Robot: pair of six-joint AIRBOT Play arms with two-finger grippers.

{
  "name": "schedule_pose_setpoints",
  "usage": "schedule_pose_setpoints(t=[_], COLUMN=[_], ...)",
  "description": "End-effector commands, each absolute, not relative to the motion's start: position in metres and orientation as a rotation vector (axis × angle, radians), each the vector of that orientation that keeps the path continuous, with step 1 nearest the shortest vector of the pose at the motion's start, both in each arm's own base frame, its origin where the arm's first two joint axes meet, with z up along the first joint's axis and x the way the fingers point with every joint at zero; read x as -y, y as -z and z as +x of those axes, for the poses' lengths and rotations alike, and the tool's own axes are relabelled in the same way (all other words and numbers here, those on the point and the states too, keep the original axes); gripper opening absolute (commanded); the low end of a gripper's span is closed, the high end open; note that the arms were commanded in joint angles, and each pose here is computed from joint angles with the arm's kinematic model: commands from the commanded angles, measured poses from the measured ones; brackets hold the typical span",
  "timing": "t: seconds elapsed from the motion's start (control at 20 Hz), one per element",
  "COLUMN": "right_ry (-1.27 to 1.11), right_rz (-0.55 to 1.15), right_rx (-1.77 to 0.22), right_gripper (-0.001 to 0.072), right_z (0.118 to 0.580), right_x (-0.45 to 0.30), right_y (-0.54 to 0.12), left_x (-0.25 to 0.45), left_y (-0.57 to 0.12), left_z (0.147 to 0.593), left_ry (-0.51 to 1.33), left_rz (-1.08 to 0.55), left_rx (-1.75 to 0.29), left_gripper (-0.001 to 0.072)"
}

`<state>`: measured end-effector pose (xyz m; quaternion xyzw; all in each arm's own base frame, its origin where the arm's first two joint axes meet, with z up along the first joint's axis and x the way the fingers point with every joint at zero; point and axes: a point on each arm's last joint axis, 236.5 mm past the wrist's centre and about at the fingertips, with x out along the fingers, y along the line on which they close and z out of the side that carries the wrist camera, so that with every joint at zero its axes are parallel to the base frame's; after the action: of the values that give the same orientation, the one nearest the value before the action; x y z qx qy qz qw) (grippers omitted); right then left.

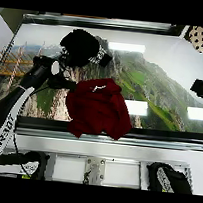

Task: Fold the clothes and pants, and hang the long-sleeved shirts on hangers.

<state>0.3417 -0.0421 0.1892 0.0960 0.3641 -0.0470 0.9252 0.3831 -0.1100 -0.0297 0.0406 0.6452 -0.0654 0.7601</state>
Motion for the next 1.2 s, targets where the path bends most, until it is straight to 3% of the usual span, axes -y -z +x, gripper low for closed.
schedule_pose_setpoints(t=[0.0,0.2,0.25,0.3,0.35,0.4,0.45,0.85,1.15], right_ry=[0.010,-0.147,-0.213,-0.299,-0.373,-0.438,-0.476,-0.750,-0.832], right_rz=[0.179,0.119,0.080,0.036,0.012,-0.021,-0.054,-0.056,-0.017], right_rx=[-0.817,-0.973,-1.007,-1.035,-1.059,-1.085,-1.109,-1.146,-1.123], right_gripper=[0.0029,0.0035,0.0038,0.0154,0.0439,0.0584,0.0590,0.0598,0.0592], right_z=[0.349,0.371,0.376,0.382,0.387,0.392,0.400,0.473,0.484], right_x=[0.016,-0.046,-0.066,-0.090,-0.112,-0.130,-0.141,-0.207,-0.228], right_y=[-0.171,-0.116,-0.100,-0.082,-0.066,-0.049,-0.032,0.061,0.076], left_x=[0.122,0.109,0.104,0.101,0.099,0.096,0.095,0.094,0.094], left_y=[0.064,0.086,0.087,0.085,0.083,0.078,0.074,0.066,0.066], left_z=[0.370,0.365,0.367,0.370,0.374,0.379,0.383,0.387,0.389], left_ry=[0.196,0.164,0.153,0.146,0.140,0.136,0.133,0.152,0.151], left_rz=[-0.008,-0.049,-0.062,-0.069,-0.076,-0.081,-0.084,-0.065,-0.065], left_rx=[-1.441,-1.445,-1.437,-1.429,-1.419,-1.410,-1.401,-1.391,-1.386], left_gripper=[0.0720,0.0720,0.0670,0.0487,0.0271,0.0053,0.0019,0.0019,0.0019])
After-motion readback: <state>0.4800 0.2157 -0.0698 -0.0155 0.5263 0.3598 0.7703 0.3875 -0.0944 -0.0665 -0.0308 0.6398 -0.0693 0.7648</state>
